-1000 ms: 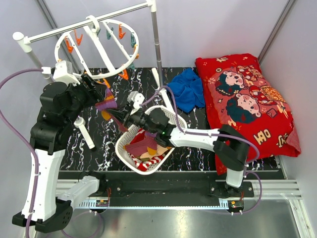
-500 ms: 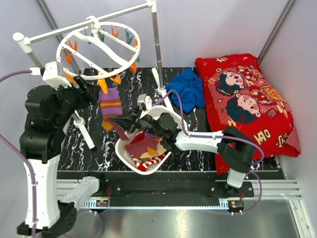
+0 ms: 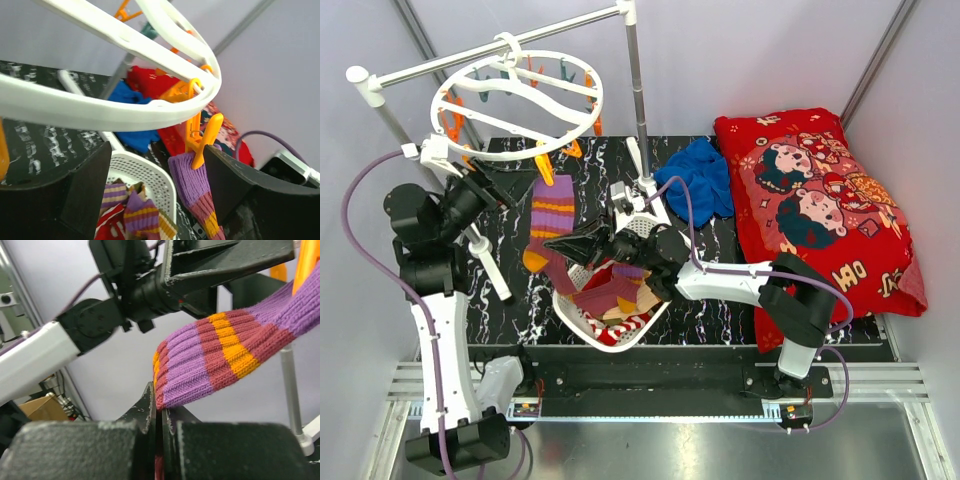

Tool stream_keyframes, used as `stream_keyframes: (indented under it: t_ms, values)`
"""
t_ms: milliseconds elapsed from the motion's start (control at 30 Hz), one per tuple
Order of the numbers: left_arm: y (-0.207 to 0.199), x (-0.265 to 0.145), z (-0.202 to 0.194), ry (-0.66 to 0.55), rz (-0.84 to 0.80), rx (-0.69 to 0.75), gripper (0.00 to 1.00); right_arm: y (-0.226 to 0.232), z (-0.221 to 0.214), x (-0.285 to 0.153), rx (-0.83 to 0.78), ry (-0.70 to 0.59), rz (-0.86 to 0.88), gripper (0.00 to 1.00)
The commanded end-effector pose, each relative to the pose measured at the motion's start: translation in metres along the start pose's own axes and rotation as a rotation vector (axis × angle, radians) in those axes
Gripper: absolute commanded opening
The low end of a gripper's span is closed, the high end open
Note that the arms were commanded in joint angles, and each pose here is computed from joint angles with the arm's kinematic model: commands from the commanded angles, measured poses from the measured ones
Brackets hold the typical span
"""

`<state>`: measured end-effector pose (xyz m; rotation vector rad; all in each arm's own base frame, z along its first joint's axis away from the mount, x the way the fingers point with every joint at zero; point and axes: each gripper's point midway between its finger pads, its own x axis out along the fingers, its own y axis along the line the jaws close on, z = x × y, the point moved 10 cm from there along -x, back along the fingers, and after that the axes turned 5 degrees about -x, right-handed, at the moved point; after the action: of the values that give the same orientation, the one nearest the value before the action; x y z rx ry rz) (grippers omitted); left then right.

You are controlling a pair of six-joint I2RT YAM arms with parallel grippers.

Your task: Remove the socks clipped to the hanger

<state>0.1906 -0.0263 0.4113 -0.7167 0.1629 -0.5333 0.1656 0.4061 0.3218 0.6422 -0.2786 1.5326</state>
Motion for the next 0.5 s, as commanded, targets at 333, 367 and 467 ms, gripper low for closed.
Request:
stream_keyframes:
  t_ms: [333,367,467]
  values:
    - [-0.014,0.003,-0.001,-0.011,-0.404,0.185,0.86,0.019,0.025,0.006,0.037,-0.088,0.181,0.00]
    - [-0.012,0.004,-0.001,-0.006,-0.407,0.181,0.86,0.019,0.026,0.007,0.038,-0.088,0.185,0.00]
    - [-0.009,0.006,-0.002,-0.013,-0.436,0.189,0.88,0.022,0.027,0.008,0.041,-0.083,0.209,0.00]
